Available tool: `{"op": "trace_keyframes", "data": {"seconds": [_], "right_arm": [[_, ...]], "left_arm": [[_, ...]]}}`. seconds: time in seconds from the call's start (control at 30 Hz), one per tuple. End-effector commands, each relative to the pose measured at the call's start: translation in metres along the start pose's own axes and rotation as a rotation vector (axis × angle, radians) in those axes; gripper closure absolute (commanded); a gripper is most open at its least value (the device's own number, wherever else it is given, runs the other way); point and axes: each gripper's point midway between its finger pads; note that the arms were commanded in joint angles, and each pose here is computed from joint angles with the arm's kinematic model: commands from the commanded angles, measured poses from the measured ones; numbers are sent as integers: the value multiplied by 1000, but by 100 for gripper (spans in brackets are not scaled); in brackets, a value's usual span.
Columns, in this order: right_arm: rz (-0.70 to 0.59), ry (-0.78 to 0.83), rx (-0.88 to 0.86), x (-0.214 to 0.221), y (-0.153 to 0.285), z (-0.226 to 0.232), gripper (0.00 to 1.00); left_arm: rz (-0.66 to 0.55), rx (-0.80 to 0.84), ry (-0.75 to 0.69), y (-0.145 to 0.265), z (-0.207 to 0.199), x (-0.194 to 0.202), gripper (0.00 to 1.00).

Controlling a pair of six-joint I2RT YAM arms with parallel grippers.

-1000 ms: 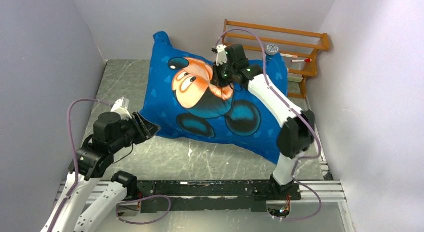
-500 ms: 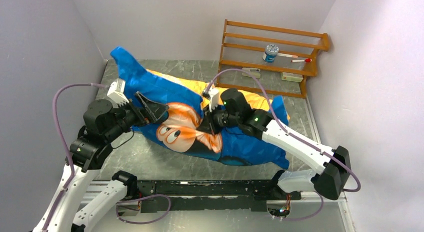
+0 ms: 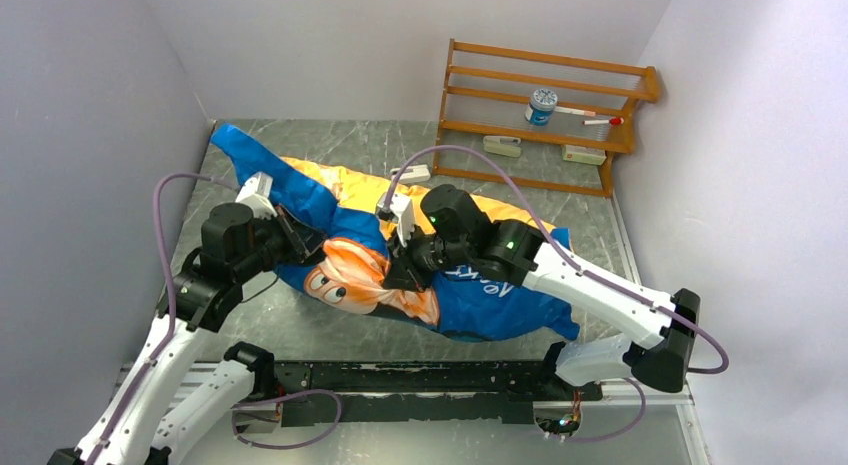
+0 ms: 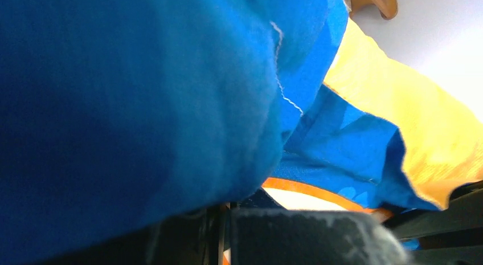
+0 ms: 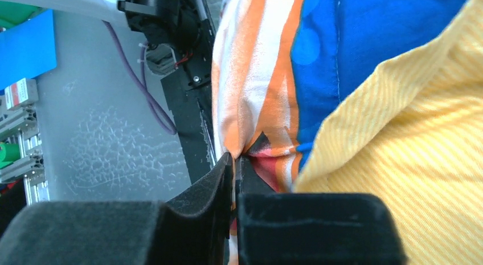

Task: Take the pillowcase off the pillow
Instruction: Turn over the pillow at the center of the board.

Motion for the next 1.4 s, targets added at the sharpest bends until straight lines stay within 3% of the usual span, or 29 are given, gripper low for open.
{"op": "trace_keyframes", "data": {"seconds": [0.0,0.07,0.2,0.3,0.37,0.43,0.63,0.7,0.8,0.9,1.0,1.17,1.27,1.37], "right_arm": [[-75,86,-31,-38,29,29,84],[-178,111,37,-70,49,30,74],[-451,111,235,-133,101,19,43],[-598,34,418,-150,126,-10,19],[-558,-19,516,-138,118,-33,13],[-437,-58,547,-112,90,-49,6],[58,-253,462,17,-15,-75,0],[161,-287,311,46,-40,-59,14],[197,-322,191,57,-58,-42,57],[123,-299,201,36,-57,-42,97],[18,-233,275,-5,-47,-49,100],[-260,-83,343,-114,-10,-38,100],[-420,-34,311,-170,12,-19,100],[-508,10,236,-211,22,5,100]], "left_arm": [[142,-143,14,8,45,54,95],[146,-145,24,12,48,61,95],[140,-128,46,21,48,68,95],[131,-105,63,28,45,71,95],[126,-97,75,32,44,72,95],[116,-98,83,38,43,71,95],[98,-119,85,53,45,71,95],[104,-127,85,55,47,72,95],[108,-121,87,54,46,73,95],[111,-107,95,51,43,73,77],[108,-76,102,46,38,71,52],[88,3,91,38,21,60,14],[61,19,72,37,14,49,7],[-5,47,57,35,2,26,6]]}}
Point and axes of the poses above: each gripper's point midway between its finger pads, its own y axis back along the fingers, its own z axis along the line the jaws close on, x = y × z, and after that the axes turned 6 degrees about -y, right-handed
